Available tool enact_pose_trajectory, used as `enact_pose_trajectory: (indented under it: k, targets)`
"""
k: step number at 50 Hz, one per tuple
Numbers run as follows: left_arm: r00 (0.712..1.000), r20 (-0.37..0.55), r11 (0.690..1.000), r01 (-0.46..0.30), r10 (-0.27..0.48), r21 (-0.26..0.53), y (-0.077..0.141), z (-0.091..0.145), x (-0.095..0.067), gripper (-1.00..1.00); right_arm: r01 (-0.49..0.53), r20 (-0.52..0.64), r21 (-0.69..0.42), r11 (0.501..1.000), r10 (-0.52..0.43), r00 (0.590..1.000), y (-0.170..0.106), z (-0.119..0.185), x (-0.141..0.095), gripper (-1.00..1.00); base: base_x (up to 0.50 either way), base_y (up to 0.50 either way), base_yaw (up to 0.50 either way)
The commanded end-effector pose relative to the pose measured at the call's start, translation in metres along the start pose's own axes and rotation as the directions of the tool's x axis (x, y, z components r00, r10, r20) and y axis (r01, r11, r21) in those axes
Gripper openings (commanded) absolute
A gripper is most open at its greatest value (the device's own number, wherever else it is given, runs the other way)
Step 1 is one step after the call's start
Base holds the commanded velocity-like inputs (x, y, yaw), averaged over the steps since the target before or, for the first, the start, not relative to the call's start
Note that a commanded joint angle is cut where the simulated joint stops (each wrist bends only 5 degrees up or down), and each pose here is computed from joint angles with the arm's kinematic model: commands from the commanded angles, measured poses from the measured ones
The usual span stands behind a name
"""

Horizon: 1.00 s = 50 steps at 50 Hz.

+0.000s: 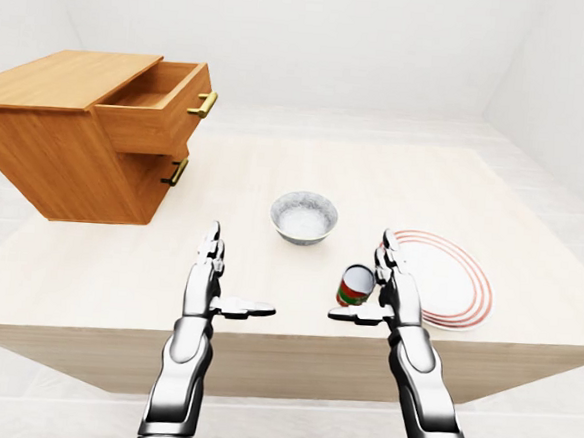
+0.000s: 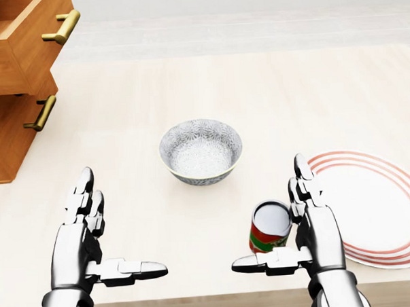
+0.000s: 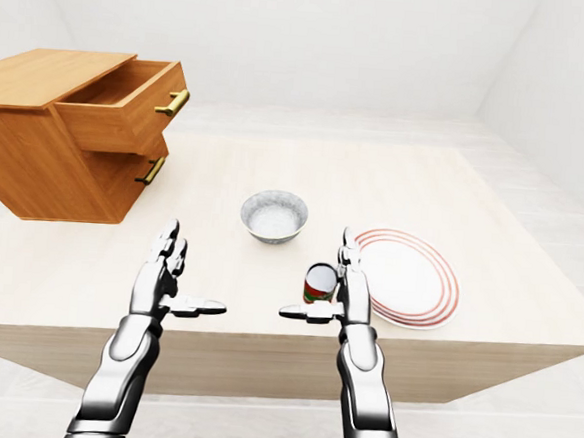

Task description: Put the bowl on the plate.

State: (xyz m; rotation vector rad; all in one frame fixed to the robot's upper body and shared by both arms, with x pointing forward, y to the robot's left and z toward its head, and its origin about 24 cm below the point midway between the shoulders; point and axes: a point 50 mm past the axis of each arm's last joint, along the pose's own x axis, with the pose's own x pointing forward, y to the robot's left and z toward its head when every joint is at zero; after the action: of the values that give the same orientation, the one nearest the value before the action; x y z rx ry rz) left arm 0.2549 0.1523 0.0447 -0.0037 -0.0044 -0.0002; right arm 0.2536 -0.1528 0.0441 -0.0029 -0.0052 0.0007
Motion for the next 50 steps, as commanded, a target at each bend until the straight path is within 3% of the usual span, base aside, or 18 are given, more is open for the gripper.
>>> enact_pose_trajectory:
  k: [1,35,50]
  targets:
    - [1.000,-0.006,1.000,0.007,-0.007,0.010,0.0067,-0.0005,0.0002,1.00,0.000,0.002,-0.010,1.000,0.001,1.000,-0.0085,0.0030,-0.0016,1.00,0.00,0.00,0.00]
    - [0.999,-0.026,0.998,0.021,-0.020,0.051,0.0111,-0.0016,-0.0050,1.00,0.003,0.011,-0.012,1.000,-0.003,1.000,-0.0062,0.0096,-0.0012,1.00,0.00,0.00,0.00]
    - [0.999,-0.022,0.998,0.025,-0.023,0.063,0.0113,0.0005,-0.0052,1.00,0.007,0.008,-0.012,1.000,-0.006,1.000,-0.0065,0.0096,-0.0016,1.00,0.13,-0.19,0.00]
